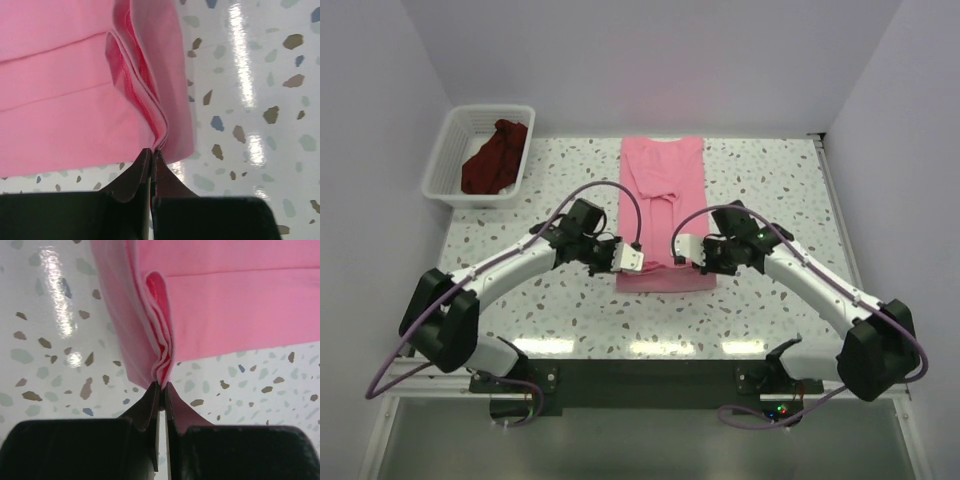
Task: Fold and stack the t-shirts
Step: Fold the tshirt
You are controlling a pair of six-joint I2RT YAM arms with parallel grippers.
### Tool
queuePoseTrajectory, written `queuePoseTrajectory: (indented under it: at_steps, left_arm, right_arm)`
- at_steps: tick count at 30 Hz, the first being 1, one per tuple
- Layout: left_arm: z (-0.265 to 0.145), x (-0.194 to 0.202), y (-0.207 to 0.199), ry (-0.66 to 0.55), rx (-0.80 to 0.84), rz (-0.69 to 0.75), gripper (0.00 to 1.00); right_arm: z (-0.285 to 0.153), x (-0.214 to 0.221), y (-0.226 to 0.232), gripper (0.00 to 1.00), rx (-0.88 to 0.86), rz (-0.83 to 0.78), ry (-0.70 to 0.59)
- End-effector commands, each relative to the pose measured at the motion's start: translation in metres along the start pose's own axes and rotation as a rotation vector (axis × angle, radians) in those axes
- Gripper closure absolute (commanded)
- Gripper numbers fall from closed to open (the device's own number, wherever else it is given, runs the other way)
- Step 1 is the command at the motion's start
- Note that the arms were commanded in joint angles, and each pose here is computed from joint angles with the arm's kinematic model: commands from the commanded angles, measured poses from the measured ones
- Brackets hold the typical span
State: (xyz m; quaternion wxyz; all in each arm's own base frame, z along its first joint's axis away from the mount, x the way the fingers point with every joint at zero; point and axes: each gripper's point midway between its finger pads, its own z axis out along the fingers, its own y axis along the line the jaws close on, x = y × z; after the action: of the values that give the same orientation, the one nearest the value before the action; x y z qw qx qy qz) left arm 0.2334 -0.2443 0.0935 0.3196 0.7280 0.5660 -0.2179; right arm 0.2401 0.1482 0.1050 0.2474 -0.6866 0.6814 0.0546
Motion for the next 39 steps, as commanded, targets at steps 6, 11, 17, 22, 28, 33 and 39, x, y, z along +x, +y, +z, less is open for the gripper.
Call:
queuePoseTrajectory:
  at_steps: [6, 11, 17, 22, 28, 33, 39]
  left_arm:
    - [-0.013, 0.002, 0.092, -0.024, -0.124, 0.002, 1.0]
    - [-0.007, 0.017, 0.126, 0.003, -0.14, 0.022, 1.0]
    - [-0.005, 0.026, 0.169, 0.004, -0.162, 0.039, 1.0]
    - [0.001, 0.04, 0.197, 0.009, -0.176, 0.035, 1.0]
    - [0.013, 0.062, 0.216, 0.031, -0.189, 0.031, 1.0]
    - [0.019, 0.078, 0.226, 0.052, -0.216, 0.04, 1.0]
    - [0.016, 0.079, 0.232, 0.04, -0.23, 0.043, 1.0]
  right_arm:
    - [0.008, -0.015, -0.072, 1.0, 0.082, -0.081, -0.05]
    - [0.026, -0.013, -0.111, 1.0, 0.098, -0.08, -0.041]
    - [0.035, -0.012, -0.157, 1.0, 0.129, -0.052, -0.039]
    - [0.049, -0.006, -0.182, 1.0, 0.138, -0.052, -0.033]
    - [0.071, 0.0, -0.201, 1.0, 0.137, -0.043, -0.028]
    - [0.091, 0.014, -0.21, 1.0, 0.13, -0.023, -0.005]
    - [0.089, 0.016, -0.218, 1.0, 0.143, 0.004, -0.012]
